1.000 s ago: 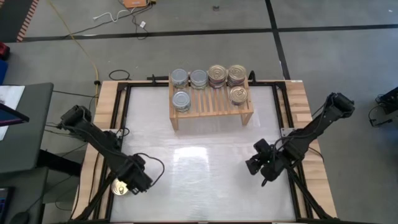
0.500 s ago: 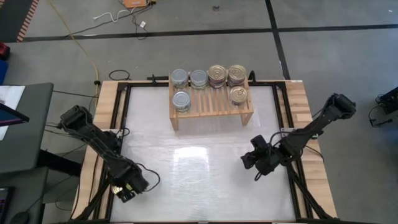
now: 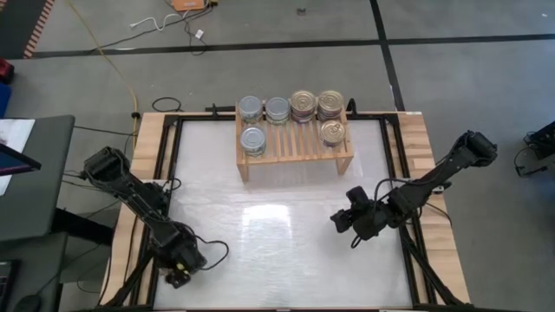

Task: Stack canned seafood by type on shelf
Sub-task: Stack the blue tuna can on top of the blue tuna can on the shelf

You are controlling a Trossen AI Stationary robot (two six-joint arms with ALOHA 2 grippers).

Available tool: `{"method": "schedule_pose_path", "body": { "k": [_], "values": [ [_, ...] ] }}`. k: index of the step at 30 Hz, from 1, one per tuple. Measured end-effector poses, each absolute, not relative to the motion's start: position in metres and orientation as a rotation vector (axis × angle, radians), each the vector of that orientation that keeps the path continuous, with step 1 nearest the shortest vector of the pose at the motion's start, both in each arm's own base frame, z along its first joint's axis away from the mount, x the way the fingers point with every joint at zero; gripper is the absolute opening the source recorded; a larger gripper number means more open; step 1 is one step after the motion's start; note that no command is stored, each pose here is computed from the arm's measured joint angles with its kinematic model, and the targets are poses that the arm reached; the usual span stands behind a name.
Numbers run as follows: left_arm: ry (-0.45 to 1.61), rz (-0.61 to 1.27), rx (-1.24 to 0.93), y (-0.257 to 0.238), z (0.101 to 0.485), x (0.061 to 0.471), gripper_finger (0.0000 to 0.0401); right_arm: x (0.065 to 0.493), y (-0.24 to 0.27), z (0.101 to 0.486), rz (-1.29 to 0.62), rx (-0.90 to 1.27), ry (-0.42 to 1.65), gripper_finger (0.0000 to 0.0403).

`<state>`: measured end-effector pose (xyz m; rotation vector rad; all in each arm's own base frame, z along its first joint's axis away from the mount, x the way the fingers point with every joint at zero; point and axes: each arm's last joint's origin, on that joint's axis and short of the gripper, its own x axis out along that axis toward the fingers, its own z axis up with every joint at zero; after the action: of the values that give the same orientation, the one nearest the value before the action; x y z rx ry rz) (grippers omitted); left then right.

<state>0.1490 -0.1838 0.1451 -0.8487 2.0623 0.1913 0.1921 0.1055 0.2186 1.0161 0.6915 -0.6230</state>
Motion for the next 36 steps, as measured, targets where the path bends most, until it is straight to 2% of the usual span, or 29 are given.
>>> {"method": "schedule_pose_path", "body": {
  "k": [4, 12, 21, 29, 36],
  "values": [
    [1.856, 0.139, -0.904, -0.185, 0.153, 0.172, 0.0278, 0.192, 0.106, 0.219, -0.622, 1.018, 0.69, 0.0259],
    [1.494, 0.183, -0.923, -0.176, 0.186, 0.22, 0.0278, 0.192, 0.106, 0.219, -0.611, 0.997, 0.696, 0.0259],
    [1.311, 0.279, -1.027, -0.144, 0.199, 0.256, 0.0278, 0.193, 0.108, 0.22, -0.572, 0.969, 0.696, 0.0259],
    [0.864, 0.101, -0.937, -0.139, 0.254, 0.3, 0.0278, 0.195, 0.111, 0.222, -0.521, 0.938, 0.689, 0.0259],
    [0.796, 0.154, -0.883, -0.132, 0.278, 0.307, 0.0278, 0.192, 0.117, 0.222, -0.49, 0.927, 0.7, 0.0259]
  ]
}}
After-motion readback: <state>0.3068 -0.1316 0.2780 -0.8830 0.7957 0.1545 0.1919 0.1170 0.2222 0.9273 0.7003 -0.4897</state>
